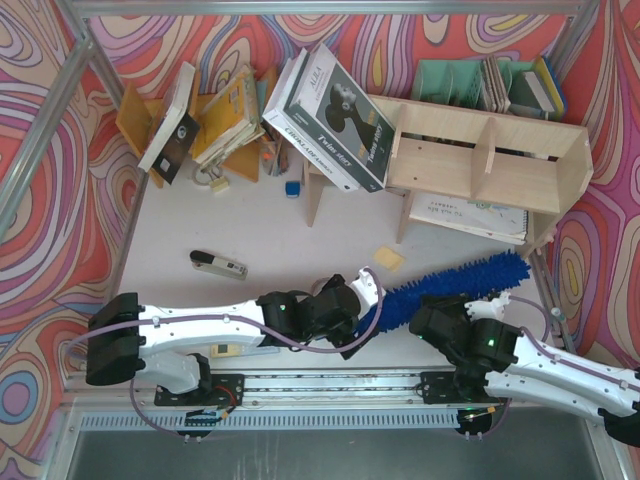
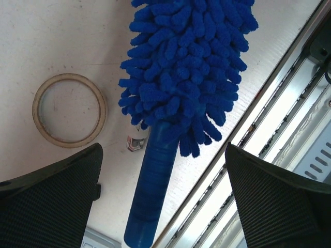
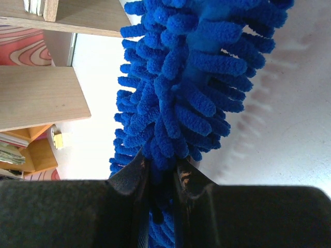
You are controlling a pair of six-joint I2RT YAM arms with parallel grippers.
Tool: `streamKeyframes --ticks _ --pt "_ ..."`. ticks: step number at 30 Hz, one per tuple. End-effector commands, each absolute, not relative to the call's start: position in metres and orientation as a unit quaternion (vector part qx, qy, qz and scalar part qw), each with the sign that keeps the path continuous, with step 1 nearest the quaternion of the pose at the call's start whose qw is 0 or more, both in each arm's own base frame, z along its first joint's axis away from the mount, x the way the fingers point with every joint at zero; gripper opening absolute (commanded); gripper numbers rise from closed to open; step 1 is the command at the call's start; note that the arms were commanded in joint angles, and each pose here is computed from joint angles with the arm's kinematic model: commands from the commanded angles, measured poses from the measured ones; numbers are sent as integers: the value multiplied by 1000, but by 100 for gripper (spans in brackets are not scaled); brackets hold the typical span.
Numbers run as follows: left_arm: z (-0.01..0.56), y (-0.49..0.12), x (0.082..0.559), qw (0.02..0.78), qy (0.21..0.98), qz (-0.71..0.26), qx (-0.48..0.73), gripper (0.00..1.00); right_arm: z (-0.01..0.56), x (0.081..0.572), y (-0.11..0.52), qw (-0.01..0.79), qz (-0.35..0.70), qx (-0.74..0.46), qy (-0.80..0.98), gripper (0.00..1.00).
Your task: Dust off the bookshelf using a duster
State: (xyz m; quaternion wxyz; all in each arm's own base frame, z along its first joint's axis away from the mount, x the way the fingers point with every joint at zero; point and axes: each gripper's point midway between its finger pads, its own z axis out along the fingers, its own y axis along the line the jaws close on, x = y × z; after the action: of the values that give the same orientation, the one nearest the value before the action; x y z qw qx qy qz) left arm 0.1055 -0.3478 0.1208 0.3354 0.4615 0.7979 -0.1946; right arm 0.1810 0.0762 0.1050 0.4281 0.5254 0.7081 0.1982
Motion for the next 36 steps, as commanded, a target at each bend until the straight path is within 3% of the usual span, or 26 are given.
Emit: streamKeyframes --ticks 1,12,29,36 --pt "112 -357 106 343 791 -202 465 89 137 196 76 401 295 649 575 0" --pt "96 -366 110 339 794 -189 467 68 144 197 83 394 315 642 577 0" --pt "102 -373 113 324 813 -174 452 2 137 192 75 391 307 649 577 0" --pt "127 -368 108 338 813 -186 437 0 126 185 66 389 281 654 585 0"
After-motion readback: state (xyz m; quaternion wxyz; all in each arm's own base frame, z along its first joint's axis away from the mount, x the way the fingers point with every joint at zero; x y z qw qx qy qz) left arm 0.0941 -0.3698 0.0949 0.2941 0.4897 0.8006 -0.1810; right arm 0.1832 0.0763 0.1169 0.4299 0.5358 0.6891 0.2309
